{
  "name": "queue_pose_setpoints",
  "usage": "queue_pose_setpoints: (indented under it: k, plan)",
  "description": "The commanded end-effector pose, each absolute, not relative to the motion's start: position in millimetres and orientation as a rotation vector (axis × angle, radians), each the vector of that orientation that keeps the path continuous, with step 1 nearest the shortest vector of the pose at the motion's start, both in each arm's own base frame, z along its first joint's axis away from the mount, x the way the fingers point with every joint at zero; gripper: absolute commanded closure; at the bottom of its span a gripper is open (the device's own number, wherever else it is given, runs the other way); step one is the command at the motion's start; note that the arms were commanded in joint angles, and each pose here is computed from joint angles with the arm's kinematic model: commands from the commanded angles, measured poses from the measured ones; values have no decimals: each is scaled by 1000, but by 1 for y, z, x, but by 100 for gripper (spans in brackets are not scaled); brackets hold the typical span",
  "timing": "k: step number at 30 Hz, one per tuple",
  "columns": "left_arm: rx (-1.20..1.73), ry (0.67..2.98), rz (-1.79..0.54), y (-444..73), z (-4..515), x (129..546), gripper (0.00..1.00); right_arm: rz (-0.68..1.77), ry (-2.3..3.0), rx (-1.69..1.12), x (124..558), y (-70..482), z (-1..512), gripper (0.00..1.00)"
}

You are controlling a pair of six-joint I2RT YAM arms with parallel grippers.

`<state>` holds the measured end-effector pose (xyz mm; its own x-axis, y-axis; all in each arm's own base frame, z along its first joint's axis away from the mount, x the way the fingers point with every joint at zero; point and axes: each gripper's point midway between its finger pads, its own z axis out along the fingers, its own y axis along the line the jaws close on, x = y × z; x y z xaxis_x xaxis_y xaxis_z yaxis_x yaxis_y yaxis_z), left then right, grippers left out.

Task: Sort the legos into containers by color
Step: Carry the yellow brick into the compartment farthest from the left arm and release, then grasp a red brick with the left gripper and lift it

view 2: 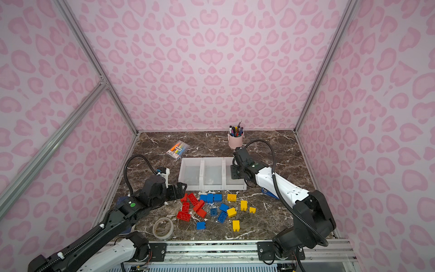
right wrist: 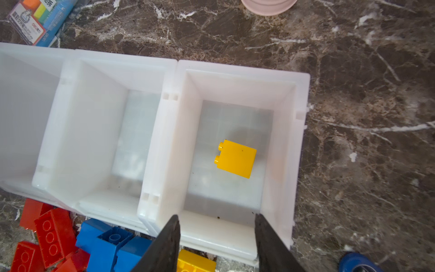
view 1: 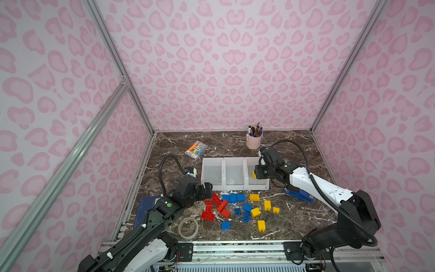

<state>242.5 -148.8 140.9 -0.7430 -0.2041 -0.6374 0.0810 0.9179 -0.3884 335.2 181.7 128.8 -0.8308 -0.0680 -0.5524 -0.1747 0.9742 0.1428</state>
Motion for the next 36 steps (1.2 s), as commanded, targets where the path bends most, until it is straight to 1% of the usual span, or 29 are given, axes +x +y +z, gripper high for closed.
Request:
queue_pose_setpoints:
  k: [1, 12, 15, 20, 22, 25, 30, 36]
  plan:
    - [-23, 2368, -524, -159, 138, 239, 3, 233, 2571, -159, 326, 175, 125, 48]
    - [346, 2472, -476, -207, 119, 220, 14, 245, 2575, -88, 307, 163, 122, 48]
    - [450, 2507, -423, -217, 108, 213, 18, 247, 2579, -75, 302, 160, 119, 48]
    - [603, 2553, -310, -228, 89, 203, 21, 248, 2586, -61, 296, 157, 115, 48]
    - [642, 2570, -256, -230, 82, 202, 22, 250, 2590, -58, 295, 157, 113, 48]
    - [680, 2601, -223, -234, 72, 199, 28, 251, 2595, -59, 293, 158, 111, 48]
    - [719, 2620, -208, -242, 61, 198, 31, 255, 2602, -66, 290, 161, 106, 48]
    - [765, 2641, -212, -250, 50, 195, 42, 255, 2611, -64, 289, 162, 101, 48]
